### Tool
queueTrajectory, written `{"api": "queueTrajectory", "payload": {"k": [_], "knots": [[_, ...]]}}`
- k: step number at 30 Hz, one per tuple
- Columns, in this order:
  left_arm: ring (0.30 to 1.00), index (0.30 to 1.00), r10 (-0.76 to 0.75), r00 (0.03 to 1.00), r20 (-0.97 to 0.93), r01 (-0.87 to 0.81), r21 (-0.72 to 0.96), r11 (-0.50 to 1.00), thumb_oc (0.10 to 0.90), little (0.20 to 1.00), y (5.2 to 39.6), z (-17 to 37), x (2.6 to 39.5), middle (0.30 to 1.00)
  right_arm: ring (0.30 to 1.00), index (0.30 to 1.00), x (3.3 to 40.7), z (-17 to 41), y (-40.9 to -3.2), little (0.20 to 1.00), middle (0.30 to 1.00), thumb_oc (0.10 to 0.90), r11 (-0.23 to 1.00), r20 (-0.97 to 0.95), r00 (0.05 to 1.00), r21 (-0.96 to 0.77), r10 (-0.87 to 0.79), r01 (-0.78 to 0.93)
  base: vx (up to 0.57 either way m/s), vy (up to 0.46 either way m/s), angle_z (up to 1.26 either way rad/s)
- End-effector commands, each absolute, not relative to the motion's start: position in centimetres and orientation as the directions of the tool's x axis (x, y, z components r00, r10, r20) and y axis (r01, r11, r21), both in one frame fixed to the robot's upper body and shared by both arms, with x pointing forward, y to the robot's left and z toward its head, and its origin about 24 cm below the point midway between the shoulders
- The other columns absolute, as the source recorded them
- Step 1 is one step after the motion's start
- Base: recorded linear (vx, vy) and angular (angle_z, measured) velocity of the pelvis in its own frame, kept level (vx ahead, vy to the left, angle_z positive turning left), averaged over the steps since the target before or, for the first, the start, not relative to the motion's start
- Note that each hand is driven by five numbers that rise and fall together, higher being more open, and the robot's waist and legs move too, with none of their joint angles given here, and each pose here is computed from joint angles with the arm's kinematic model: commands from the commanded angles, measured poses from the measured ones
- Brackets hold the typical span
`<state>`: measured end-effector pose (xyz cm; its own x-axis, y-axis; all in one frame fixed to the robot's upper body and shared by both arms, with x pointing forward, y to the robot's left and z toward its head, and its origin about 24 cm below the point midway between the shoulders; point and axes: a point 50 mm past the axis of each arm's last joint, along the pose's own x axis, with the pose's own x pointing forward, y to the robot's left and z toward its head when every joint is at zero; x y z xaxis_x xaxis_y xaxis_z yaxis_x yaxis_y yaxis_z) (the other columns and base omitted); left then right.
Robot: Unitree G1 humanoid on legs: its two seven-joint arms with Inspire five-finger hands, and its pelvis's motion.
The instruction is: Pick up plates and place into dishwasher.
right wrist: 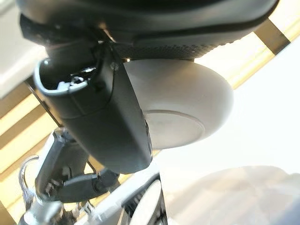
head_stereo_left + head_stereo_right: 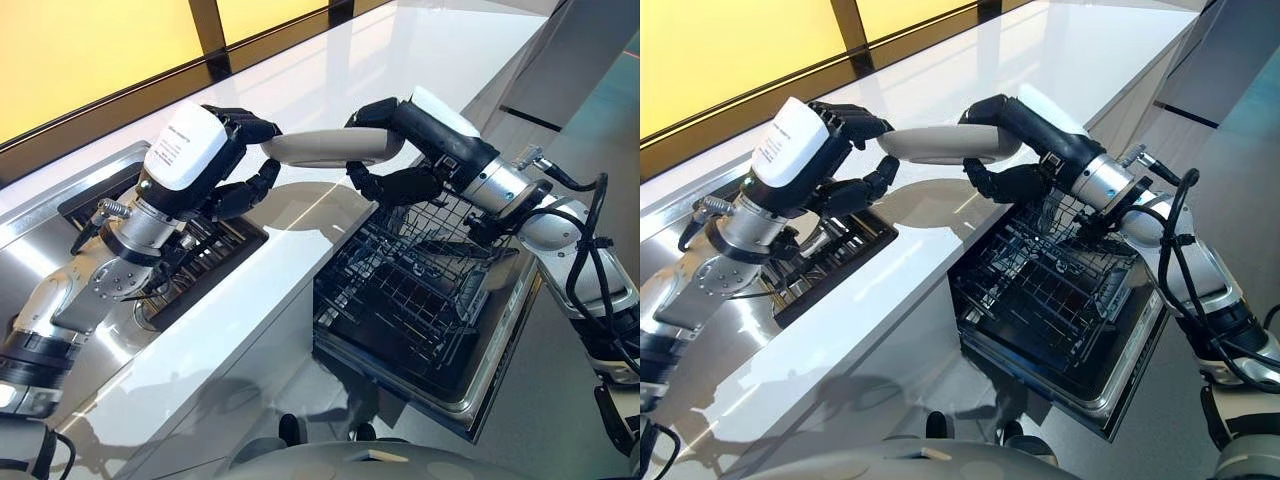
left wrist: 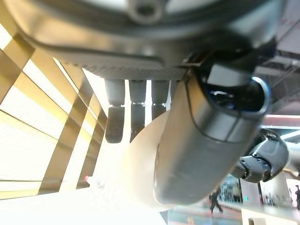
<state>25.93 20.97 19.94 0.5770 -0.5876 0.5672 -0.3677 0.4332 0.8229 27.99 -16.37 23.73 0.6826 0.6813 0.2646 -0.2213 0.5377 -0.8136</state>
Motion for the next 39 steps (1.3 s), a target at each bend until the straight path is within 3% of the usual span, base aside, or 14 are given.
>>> {"api": "queueTrajectory", "payload": {"k": [1, 6, 7, 8, 9, 13, 19, 23, 29, 39], "knots": [[0.300, 0.300, -0.543, 0.213, 0.812, -0.522, 0.564, 0.639, 0.100, 0.200, 19.6, 26.1, 24.3, 0.300, 0.300, 0.300, 27.9, 25.5, -15.7, 0.200, 0.300, 0.100, 0.612, 0.371, 0.641, -0.766, 0.671, -0.198, 0.00, 0.000, 0.00], [0.300, 0.300, -0.498, 0.247, 0.831, -0.501, 0.549, 0.669, 0.100, 0.200, 20.0, 26.1, 24.7, 0.300, 0.300, 0.300, 28.4, 25.9, -16.7, 0.200, 0.300, 0.100, 0.707, 0.459, 0.667, -0.692, 0.587, -0.146, 0.00, 0.000, 0.00], [0.401, 0.401, -0.489, 0.256, 0.834, -0.494, 0.548, 0.675, 0.218, 0.318, 20.1, 26.1, 24.8, 0.401, 0.300, 0.300, 28.4, 25.9, -16.8, 0.200, 0.300, 0.100, 0.720, 0.472, 0.670, -0.681, 0.573, -0.137, 0.00, 0.000, 0.00], [0.401, 0.401, -0.472, 0.277, 0.837, -0.481, 0.546, 0.686, 0.218, 0.318, 20.3, 26.1, 24.9, 0.401, 0.300, 0.300, 28.5, 25.9, -17.0, 0.200, 0.300, 0.100, 0.739, 0.492, 0.673, -0.663, 0.552, -0.121, 0.00, 0.000, 0.00], [0.900, 0.900, -0.437, 0.318, 0.841, -0.457, 0.540, 0.707, 0.800, 0.900, 20.6, 26.0, 25.2, 0.900, 0.300, 0.300, 28.6, 26.0, -17.4, 0.200, 0.300, 0.100, 0.766, 0.527, 0.673, -0.636, 0.519, -0.092, 0.00, 0.000, 0.00], [0.900, 0.900, -0.348, 0.466, 0.814, -0.361, 0.533, 0.765, 0.800, 0.900, 21.5, 25.6, 26.5, 0.900, 0.300, 0.300, 28.7, 26.9, -18.5, 0.200, 0.300, 0.100, 0.840, 0.652, 0.650, -0.541, 0.390, 0.038, 0.00, 0.000, 0.00], [0.900, 0.900, -0.259, 0.604, 0.754, -0.308, 0.520, 0.796, 0.800, 0.900, 22.7, 25.5, 28.0, 0.900, 0.300, 0.300, 28.9, 27.8, -22.1, 0.200, 0.300, 0.100, 0.875, 0.770, 0.626, -0.381, 0.120, 0.300, 0.00, 0.000, 0.00], [0.900, 0.900, -0.208, 0.646, 0.734, -0.343, 0.522, 0.781, 0.800, 0.900, 24.2, 25.7, 28.1, 0.900, 0.300, 0.300, 28.5, 27.1, -25.8, 0.200, 0.300, 0.100, 0.815, 0.780, 0.623, -0.325, -0.057, 0.480, 0.00, 0.000, 0.00], [0.900, 0.900, -0.166, 0.659, 0.734, -0.461, 0.568, 0.682, 0.800, 0.900, 26.7, 26.4, 27.5, 0.900, 0.300, 0.300, 27.3, 24.7, -32.3, 0.200, 0.300, 0.100, 0.622, 0.719, 0.604, -0.307, -0.344, 0.720, 0.03, -0.026, -0.05], [0.900, 0.900, -0.098, 0.690, 0.717, -0.534, 0.595, 0.600, 0.800, 0.900, 29.6, 27.0, 26.3, 0.900, 0.300, 0.300, 26.8, 19.2, -37.0, 0.200, 0.300, 0.100, 0.507, 0.469, 0.734, -0.531, -0.492, 0.679, 0.07, -0.070, -0.02]]}}
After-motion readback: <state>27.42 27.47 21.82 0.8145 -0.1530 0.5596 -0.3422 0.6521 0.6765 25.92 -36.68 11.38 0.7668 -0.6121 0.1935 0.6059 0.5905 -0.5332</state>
